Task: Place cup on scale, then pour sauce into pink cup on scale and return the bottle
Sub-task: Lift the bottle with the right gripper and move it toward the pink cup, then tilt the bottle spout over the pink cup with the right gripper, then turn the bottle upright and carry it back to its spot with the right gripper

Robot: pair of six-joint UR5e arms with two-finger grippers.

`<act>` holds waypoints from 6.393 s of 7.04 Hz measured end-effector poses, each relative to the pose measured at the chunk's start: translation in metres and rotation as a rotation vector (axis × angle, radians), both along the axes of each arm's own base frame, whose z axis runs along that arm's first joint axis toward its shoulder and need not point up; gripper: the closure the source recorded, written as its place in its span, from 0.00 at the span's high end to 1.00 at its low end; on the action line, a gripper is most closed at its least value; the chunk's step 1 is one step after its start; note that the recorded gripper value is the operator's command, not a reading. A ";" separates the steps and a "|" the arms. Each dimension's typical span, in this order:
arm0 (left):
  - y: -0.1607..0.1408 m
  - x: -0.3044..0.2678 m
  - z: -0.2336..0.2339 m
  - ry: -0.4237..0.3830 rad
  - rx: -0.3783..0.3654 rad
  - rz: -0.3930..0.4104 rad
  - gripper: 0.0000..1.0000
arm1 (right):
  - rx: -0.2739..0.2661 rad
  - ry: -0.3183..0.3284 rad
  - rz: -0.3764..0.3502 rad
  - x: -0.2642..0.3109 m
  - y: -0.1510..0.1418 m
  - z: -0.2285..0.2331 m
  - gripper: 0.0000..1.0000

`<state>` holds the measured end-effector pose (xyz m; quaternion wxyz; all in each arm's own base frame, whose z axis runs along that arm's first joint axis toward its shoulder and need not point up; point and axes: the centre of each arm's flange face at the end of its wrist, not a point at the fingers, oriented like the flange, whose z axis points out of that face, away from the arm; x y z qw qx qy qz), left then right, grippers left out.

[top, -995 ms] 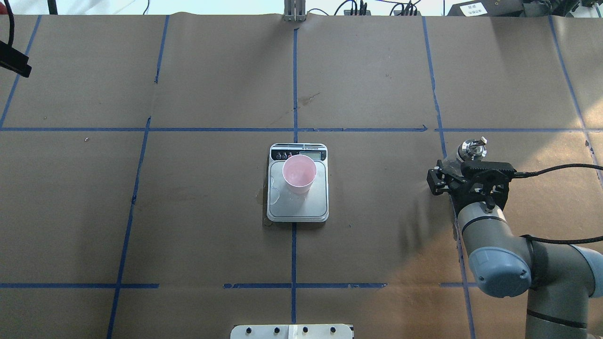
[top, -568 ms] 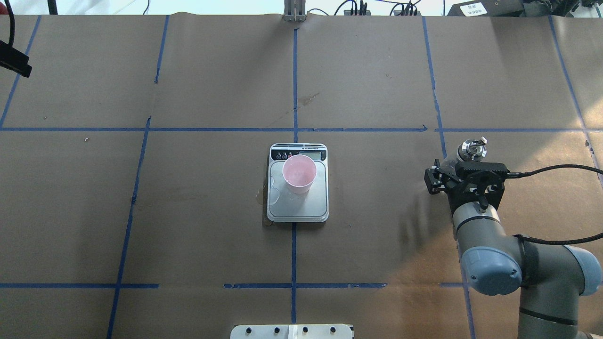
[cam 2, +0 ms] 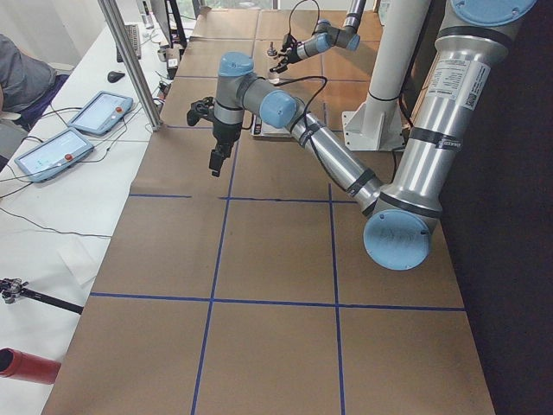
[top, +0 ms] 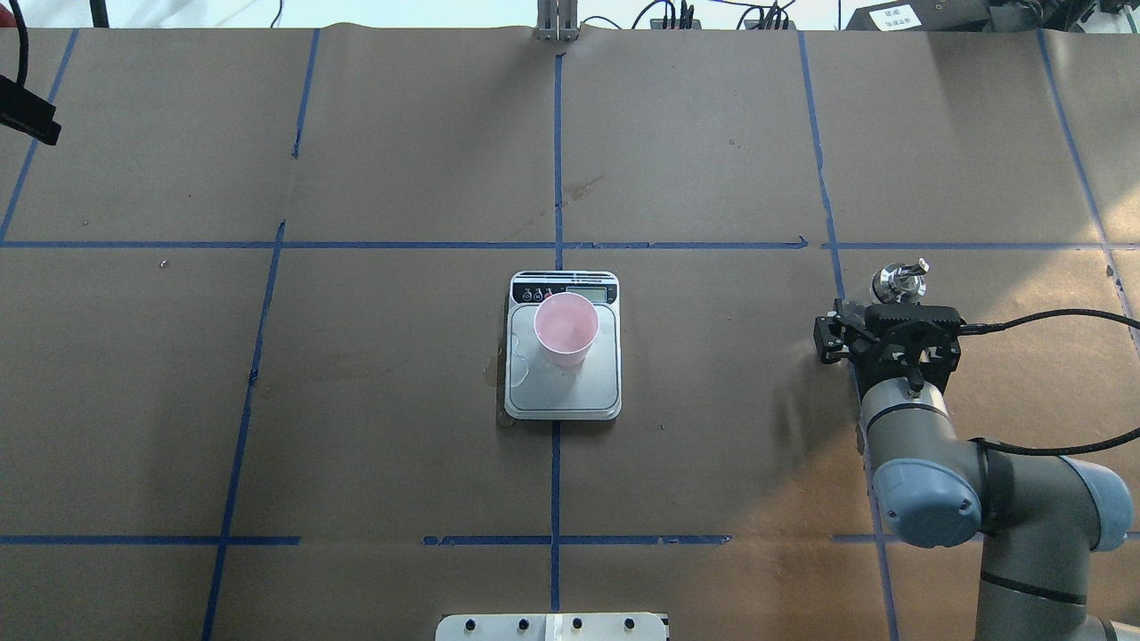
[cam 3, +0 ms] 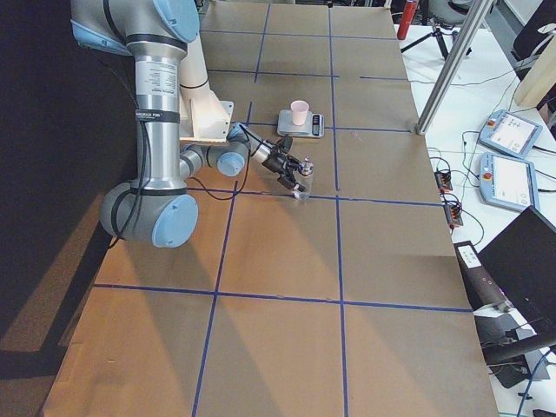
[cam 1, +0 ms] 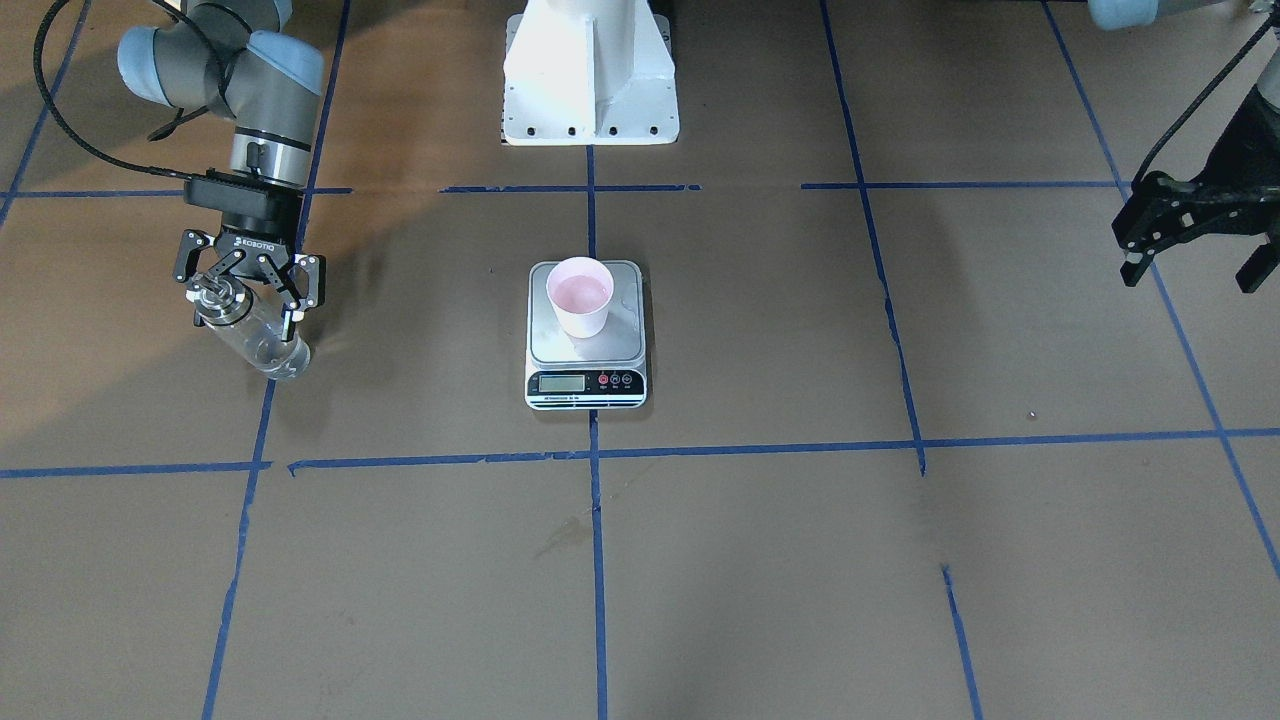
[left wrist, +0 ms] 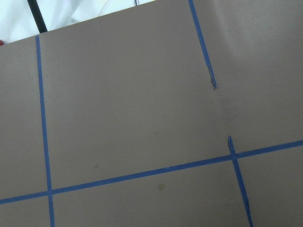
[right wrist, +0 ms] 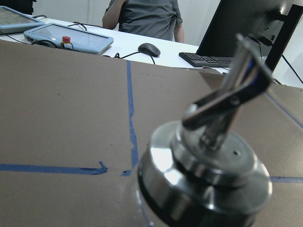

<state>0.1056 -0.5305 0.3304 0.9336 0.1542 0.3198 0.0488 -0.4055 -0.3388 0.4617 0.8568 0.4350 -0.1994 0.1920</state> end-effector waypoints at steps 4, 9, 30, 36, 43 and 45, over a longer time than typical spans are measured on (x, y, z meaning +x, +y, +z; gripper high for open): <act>-0.001 0.001 0.002 0.000 -0.006 -0.001 1.00 | 0.050 -0.002 -0.062 0.004 -0.012 -0.049 0.00; -0.009 -0.056 0.072 -0.106 0.050 0.129 1.00 | 0.266 0.243 -0.314 -0.010 -0.009 -0.168 0.00; -0.016 -0.098 0.187 -0.138 0.184 0.285 1.00 | 0.351 1.521 -0.444 -0.111 0.019 -0.217 0.00; -0.017 -0.098 0.182 -0.136 0.193 0.282 1.00 | 0.404 1.038 -0.394 -0.119 0.024 -0.225 0.00; -0.019 -0.102 0.175 -0.135 0.199 0.267 1.00 | 0.164 0.248 -0.313 -0.005 -0.027 -0.251 0.00; -0.020 -0.103 0.171 -0.136 0.206 0.264 1.00 | 0.040 0.085 -0.264 0.020 -0.053 -0.224 0.00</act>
